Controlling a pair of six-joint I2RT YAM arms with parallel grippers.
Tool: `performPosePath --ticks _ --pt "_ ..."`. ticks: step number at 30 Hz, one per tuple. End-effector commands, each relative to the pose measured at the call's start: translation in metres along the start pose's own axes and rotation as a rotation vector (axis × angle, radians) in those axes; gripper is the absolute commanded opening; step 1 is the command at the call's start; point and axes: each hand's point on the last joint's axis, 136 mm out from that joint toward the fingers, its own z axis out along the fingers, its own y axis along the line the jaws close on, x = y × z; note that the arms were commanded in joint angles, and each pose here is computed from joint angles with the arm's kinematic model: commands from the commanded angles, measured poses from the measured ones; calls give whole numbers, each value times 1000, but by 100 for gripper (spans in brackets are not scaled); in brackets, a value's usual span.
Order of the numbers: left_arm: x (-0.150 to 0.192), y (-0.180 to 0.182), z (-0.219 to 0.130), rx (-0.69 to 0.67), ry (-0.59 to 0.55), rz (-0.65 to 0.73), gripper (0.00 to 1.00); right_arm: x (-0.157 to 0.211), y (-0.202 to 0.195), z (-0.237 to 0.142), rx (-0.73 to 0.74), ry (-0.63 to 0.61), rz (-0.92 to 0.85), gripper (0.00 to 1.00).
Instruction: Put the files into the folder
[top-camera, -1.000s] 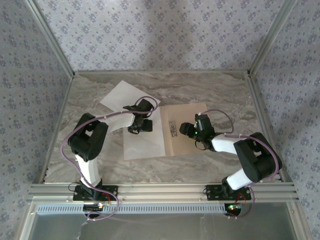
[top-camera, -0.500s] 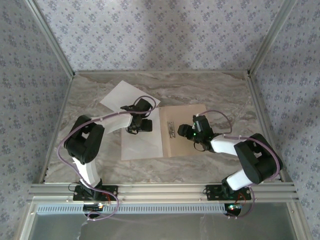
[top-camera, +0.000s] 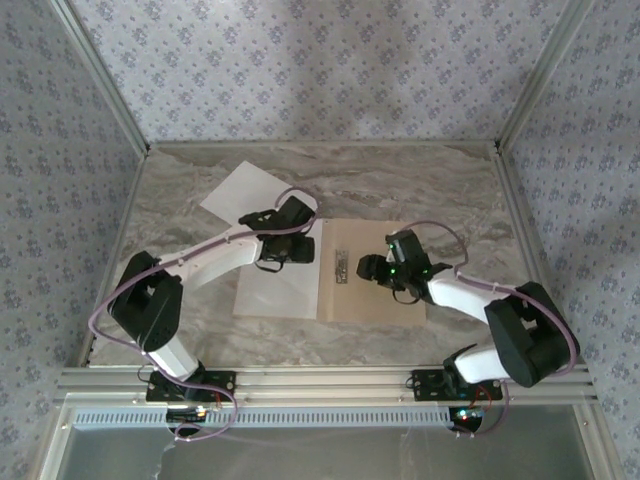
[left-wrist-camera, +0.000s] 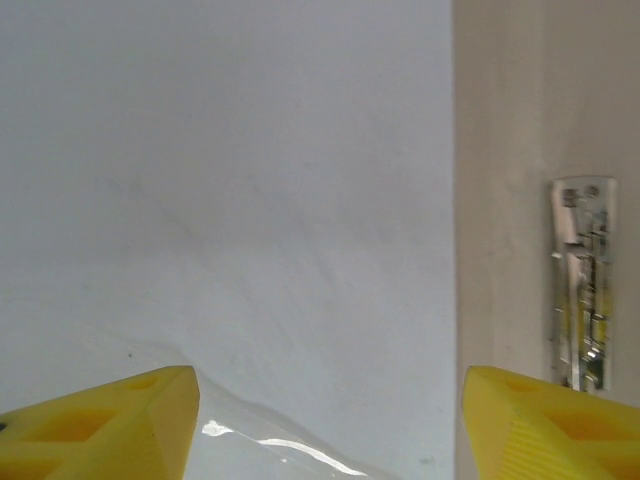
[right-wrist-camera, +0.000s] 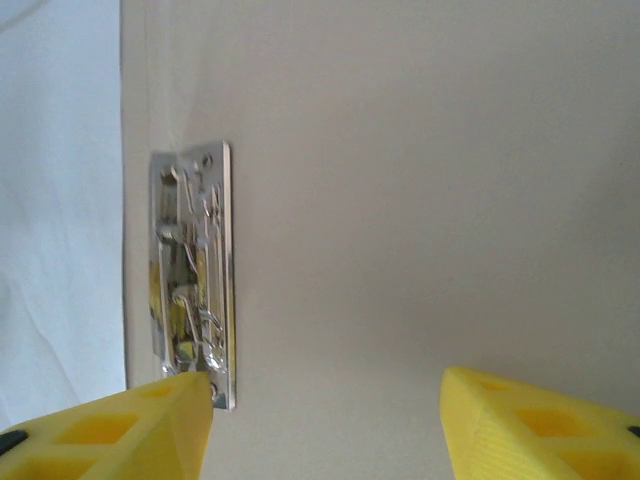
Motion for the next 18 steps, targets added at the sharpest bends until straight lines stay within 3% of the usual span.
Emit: performPosePath --ticks 1,8,18 --pt "-7 -11 -26 4 -57 -27 70 -19 5 -16 -18 -13 -31 63" --pt "5 -45 -27 19 -71 10 68 -48 -7 -26 -34 -87 -22 62" --pt "28 -80 3 -42 2 67 63 -35 -32 -6 -41 -75 0 60"
